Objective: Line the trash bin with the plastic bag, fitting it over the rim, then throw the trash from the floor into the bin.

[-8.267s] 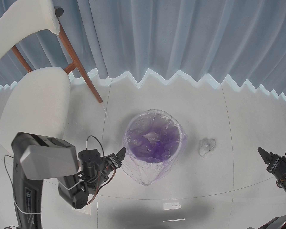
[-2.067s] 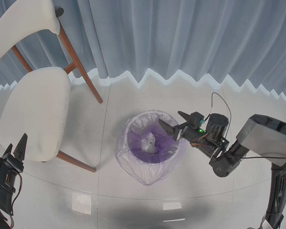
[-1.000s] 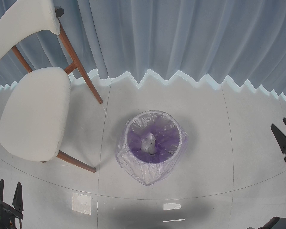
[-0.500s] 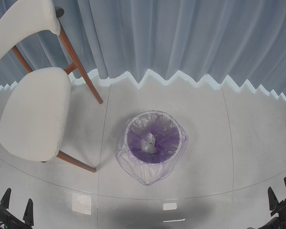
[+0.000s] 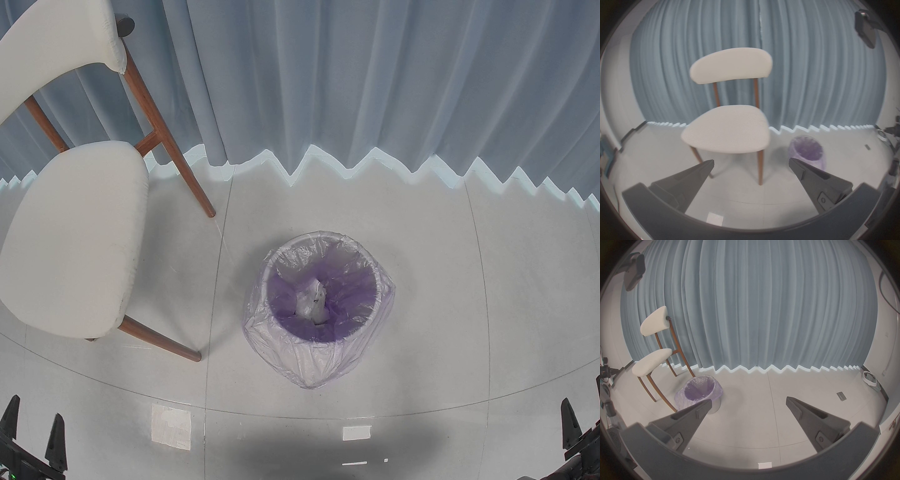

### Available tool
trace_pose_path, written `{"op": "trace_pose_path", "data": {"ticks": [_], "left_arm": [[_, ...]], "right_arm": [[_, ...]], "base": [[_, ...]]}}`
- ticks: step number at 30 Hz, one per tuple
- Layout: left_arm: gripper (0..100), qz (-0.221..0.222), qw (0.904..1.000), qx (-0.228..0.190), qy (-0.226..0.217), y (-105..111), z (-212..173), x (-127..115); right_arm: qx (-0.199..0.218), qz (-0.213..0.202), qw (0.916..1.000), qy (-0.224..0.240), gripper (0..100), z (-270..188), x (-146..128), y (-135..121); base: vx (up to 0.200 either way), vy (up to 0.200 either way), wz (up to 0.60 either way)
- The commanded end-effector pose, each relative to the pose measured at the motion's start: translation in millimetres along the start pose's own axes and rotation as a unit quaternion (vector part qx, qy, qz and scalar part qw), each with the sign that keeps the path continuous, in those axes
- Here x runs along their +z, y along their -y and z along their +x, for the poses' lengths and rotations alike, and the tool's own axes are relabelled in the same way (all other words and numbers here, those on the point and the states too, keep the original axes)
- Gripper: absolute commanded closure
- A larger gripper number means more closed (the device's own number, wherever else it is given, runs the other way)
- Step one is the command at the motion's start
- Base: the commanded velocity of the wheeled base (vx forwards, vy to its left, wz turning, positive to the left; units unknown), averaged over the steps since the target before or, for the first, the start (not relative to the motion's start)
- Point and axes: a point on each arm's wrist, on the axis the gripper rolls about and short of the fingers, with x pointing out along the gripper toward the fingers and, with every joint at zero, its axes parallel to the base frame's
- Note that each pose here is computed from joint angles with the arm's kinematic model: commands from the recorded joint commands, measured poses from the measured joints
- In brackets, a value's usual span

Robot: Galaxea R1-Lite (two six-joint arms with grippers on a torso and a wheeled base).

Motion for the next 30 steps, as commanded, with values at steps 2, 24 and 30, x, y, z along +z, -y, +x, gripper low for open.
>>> {"op": "trace_pose_path", "data": {"ticks": [2,24,30], "left_arm": [[0,-0.034,0.9959,0.084,-0.007,-3.7,-0.3,-6.8],[0,0.004,0.9987,-0.039,-0.032,1.7,-0.8,-10.1],[0,0.004,0.9987,-0.039,-0.032,1.7,-0.8,-10.1]], "right_arm": [[-0.001,0.001,1.0,-0.003,0,0.4,-5.1,0.0],[0.002,-0.002,1.0,-0.003,0,0.4,-5.1,-0.1],[0.002,-0.002,1.0,-0.003,0,0.4,-5.1,-0.1]], "base": [[0.0,0.0,0.0],[0.0,0.0,0.0],[0.0,0.0,0.0]]}}
